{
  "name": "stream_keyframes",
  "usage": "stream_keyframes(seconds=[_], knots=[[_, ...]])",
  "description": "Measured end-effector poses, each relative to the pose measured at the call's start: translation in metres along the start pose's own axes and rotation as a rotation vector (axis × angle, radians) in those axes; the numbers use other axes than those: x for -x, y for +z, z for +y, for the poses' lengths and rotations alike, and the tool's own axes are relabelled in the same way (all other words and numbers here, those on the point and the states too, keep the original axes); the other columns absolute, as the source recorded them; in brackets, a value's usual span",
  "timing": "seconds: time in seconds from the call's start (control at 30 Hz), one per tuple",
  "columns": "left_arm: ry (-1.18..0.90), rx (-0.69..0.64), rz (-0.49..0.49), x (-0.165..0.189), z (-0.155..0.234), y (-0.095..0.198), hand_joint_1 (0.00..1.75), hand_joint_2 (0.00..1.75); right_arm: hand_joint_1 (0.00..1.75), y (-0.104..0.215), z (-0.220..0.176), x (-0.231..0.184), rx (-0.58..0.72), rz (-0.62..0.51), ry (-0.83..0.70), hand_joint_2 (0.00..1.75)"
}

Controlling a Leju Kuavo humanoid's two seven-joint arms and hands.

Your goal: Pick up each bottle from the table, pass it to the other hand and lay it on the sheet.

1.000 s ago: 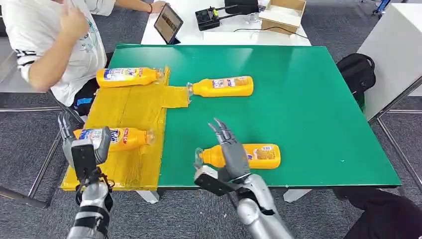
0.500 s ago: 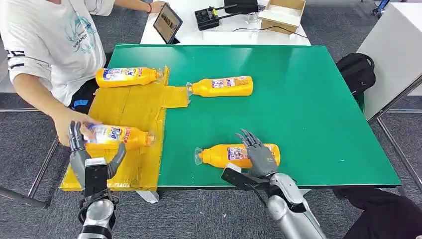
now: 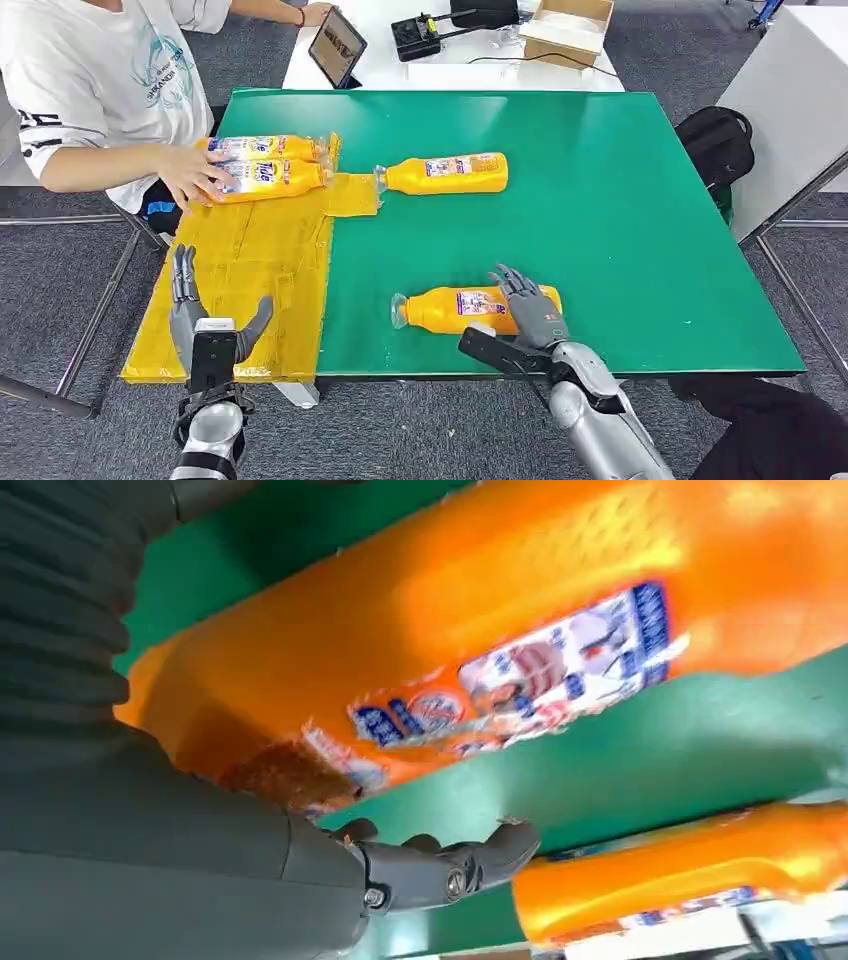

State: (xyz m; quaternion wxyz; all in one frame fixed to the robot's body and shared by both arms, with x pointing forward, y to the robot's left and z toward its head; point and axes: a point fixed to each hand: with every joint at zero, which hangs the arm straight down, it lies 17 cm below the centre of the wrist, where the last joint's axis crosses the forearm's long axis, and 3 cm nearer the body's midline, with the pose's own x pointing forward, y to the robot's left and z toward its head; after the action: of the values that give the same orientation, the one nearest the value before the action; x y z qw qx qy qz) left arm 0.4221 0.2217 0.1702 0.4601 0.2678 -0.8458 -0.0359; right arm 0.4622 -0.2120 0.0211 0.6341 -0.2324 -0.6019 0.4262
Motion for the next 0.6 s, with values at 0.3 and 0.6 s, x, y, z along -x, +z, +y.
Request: stream_keyframes(seconds=[0.3, 0.6], knots=[[0.025, 0.021, 0.023, 0.005, -0.008, 0.003, 0.0, 1.75, 0.0, -0.016, -0.013, 0.017, -0.027, 0.043, 0.048, 1.75], [0.049, 0.027, 0.038, 0.008, -0.013, 0.001, 0.0, 1.75, 0.0, -0.026, -0.014, 0.036, -0.14, 0.08, 0.057, 1.75]])
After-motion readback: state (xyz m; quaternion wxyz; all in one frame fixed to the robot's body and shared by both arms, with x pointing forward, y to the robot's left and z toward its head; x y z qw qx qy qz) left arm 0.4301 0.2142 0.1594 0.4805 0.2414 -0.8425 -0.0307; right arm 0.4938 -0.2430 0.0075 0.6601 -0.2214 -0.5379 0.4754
